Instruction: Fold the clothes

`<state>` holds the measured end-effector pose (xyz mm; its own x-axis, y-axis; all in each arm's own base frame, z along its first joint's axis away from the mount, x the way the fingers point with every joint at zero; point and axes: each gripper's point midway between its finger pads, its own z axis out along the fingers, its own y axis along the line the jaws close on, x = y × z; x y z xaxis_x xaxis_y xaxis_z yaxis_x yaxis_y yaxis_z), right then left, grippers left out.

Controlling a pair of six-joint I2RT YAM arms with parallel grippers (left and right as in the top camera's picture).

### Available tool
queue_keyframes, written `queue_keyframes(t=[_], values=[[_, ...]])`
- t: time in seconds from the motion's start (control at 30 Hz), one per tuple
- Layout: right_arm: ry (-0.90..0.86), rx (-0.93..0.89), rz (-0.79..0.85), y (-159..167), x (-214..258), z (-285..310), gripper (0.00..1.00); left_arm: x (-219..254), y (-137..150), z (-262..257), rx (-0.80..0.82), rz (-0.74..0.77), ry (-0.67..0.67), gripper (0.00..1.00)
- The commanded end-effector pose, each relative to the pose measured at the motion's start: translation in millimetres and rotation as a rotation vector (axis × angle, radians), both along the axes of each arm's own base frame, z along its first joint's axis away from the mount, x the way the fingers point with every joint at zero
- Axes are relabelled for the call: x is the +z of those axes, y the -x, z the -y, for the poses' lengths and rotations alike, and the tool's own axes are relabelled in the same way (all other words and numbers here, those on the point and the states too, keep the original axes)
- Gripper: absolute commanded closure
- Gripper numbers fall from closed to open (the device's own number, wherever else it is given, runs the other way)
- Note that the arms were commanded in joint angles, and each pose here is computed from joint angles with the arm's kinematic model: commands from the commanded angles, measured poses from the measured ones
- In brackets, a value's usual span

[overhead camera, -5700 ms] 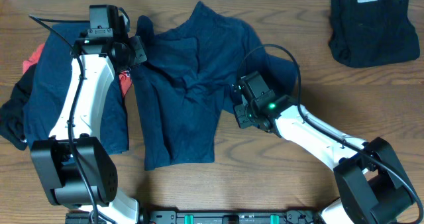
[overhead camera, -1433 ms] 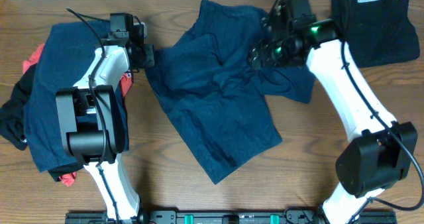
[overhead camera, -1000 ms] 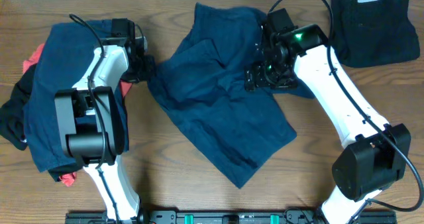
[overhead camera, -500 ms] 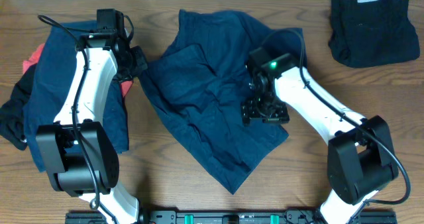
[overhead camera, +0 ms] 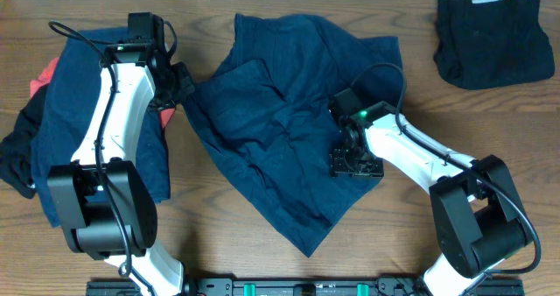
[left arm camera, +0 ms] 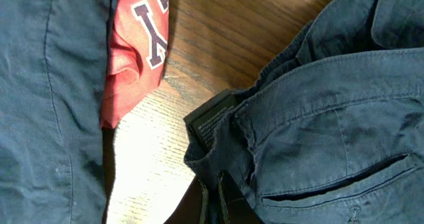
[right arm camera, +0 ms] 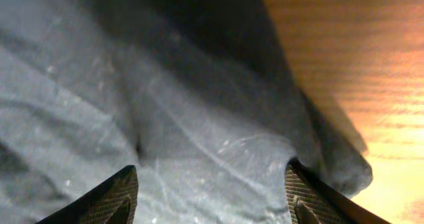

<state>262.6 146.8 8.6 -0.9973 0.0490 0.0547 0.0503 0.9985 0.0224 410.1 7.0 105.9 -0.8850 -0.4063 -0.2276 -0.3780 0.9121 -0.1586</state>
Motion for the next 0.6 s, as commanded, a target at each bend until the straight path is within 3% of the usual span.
queue_keyframes(t=[0.0, 0.17, 0.27, 0.33, 0.43, 0.57], values=[[0.027, -0.019, 0.050, -4.5, 0.1, 3.9, 0.32, 13.3, 0.2, 7.6, -0.069, 0.025, 0.034, 0.94], [0.019, -0.048, 0.067, -3.6, -10.6, 4.5, 0.33, 11.5, 11.0, 12.2, -0.154, -0.010, 0.038, 0.94], [0.028, -0.069, 0.062, 0.4, -15.7, 7.6, 0.33, 9.9, 17.8, 11.9, -0.184, -0.035, 0.032, 0.88], [0.051, -0.086, 0.064, 2.0, -17.7, 12.5, 0.33, 8.8, 22.1, 11.0, -0.188, -0.053, 0.027, 0.83], [0.080, -0.103, 0.077, 1.5, -20.7, 19.6, 0.33, 7.6, 28.4, 11.3, -0.191, -0.079, 0.030, 0.67], [0.110, -0.154, 0.132, -10.7, -25.1, 33.9, 0.33, 6.4, 35.8, 11.7, -0.195, -0.109, 0.033, 0.59]])
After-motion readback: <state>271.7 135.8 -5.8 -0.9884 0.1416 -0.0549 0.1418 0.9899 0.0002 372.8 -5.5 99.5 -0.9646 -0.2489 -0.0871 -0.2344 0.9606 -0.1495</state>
